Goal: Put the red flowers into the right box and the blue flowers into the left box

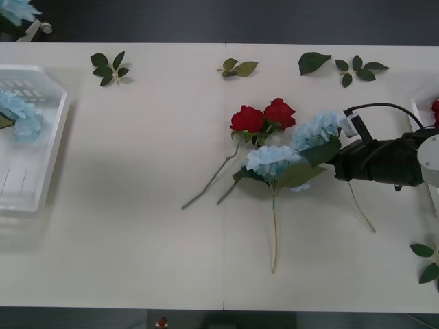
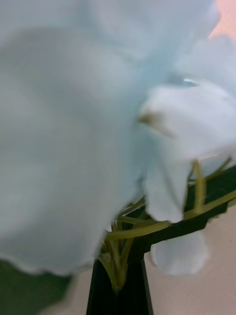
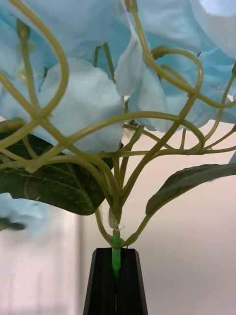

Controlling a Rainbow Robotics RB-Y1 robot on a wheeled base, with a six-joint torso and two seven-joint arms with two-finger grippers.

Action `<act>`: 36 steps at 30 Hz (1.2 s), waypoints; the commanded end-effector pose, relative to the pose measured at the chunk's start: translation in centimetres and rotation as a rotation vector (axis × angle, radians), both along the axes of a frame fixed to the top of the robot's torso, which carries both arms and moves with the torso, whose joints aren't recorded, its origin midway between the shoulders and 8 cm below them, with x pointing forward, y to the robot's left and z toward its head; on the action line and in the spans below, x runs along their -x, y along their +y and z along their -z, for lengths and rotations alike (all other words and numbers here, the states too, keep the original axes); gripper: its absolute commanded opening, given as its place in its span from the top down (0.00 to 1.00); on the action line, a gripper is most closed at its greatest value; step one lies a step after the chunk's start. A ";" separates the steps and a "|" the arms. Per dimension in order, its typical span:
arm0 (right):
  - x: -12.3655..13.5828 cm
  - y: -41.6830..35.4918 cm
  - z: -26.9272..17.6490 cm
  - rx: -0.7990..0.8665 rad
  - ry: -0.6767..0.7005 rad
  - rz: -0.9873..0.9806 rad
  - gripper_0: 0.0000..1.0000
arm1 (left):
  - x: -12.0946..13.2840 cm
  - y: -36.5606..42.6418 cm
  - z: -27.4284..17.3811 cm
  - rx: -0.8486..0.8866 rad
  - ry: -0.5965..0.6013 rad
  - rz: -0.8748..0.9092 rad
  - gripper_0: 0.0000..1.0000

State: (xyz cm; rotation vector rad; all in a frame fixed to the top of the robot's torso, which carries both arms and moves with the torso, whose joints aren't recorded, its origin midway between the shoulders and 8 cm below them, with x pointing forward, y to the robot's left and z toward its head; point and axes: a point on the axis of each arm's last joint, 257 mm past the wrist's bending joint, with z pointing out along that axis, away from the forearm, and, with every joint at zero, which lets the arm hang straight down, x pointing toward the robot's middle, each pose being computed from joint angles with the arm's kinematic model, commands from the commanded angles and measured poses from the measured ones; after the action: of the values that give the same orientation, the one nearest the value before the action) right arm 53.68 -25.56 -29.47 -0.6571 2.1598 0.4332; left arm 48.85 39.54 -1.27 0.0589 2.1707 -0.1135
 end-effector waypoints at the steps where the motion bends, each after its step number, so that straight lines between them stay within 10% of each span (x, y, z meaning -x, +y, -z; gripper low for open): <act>1: -0.8 -0.5 -1.3 0.001 -0.018 0.013 1.00 | 1.6 6.4 1.0 -0.093 0.007 -0.047 1.00; 25: 7.6 0.9 -18.4 -0.352 -0.092 -0.194 1.00 | -2.6 19.1 13.0 -0.194 -0.040 -0.136 1.00; 33: 11.1 5.3 -22.8 -0.441 -0.252 -0.348 1.00 | -2.8 17.7 12.8 -0.153 -0.049 -0.102 0.13; 36: 11.8 7.1 -23.8 -0.486 -0.313 -0.403 1.00 | -2.5 15.3 12.4 -0.098 -0.031 -0.038 0.00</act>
State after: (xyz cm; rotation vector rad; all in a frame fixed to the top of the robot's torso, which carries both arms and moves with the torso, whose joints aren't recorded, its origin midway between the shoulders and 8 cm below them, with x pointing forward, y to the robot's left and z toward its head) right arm 42.44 -20.63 -7.48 -0.7670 1.6462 0.9478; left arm 50.92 55.99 -17.01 -0.0026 2.1767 0.0307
